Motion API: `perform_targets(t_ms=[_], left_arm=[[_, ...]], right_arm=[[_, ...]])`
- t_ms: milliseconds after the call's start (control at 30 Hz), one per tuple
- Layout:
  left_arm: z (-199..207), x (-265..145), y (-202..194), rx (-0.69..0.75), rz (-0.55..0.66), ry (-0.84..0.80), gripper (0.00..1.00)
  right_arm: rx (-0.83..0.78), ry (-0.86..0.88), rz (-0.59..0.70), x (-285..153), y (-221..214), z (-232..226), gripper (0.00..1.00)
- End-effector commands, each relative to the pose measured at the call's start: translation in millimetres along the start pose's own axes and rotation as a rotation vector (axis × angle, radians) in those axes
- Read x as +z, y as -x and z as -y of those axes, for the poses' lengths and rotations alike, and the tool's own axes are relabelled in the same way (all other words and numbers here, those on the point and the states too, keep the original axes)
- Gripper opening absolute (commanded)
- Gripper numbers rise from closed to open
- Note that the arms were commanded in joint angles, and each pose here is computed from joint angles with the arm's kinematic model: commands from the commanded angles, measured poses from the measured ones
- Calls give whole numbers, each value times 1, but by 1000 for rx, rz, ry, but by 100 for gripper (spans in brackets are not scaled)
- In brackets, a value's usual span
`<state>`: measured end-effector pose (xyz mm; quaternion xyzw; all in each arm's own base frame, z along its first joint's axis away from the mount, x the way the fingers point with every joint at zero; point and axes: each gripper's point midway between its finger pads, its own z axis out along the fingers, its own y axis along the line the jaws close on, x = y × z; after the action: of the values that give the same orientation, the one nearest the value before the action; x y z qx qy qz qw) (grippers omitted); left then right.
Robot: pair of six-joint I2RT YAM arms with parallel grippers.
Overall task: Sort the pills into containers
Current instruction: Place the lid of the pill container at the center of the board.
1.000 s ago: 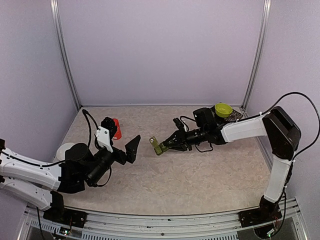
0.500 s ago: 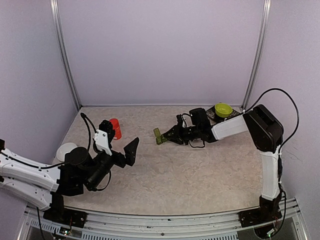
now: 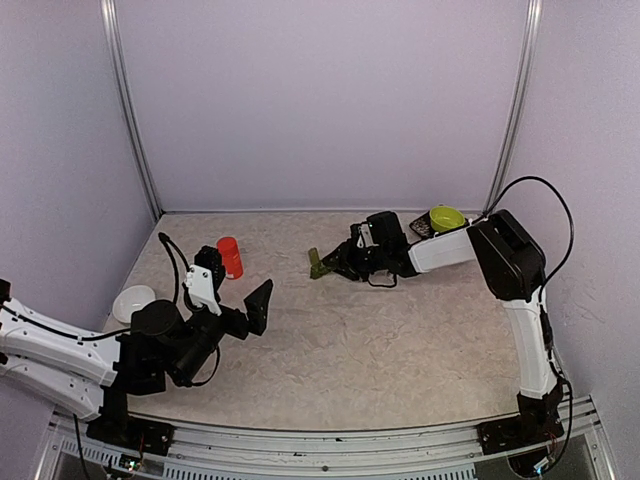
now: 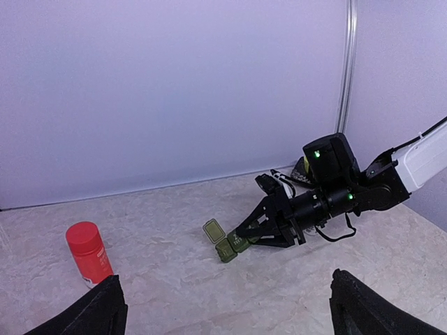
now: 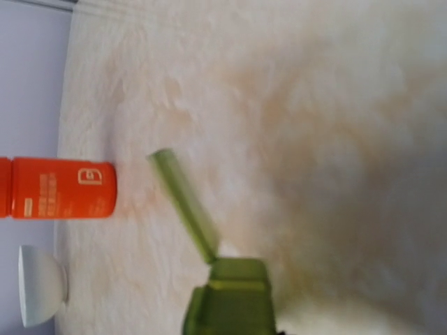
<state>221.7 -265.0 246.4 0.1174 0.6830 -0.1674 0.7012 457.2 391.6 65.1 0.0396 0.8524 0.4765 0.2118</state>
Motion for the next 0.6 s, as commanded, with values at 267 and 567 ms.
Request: perform_targets(t_ms=[267, 567], left_arm=[[-8, -6, -4, -29, 6, 17, 99], [-7, -6, -5, -48, 9, 14, 99]], right_arm=[[19, -60, -52, 19, -15, 22, 43], [-1, -79, -59, 20, -11, 20, 52]])
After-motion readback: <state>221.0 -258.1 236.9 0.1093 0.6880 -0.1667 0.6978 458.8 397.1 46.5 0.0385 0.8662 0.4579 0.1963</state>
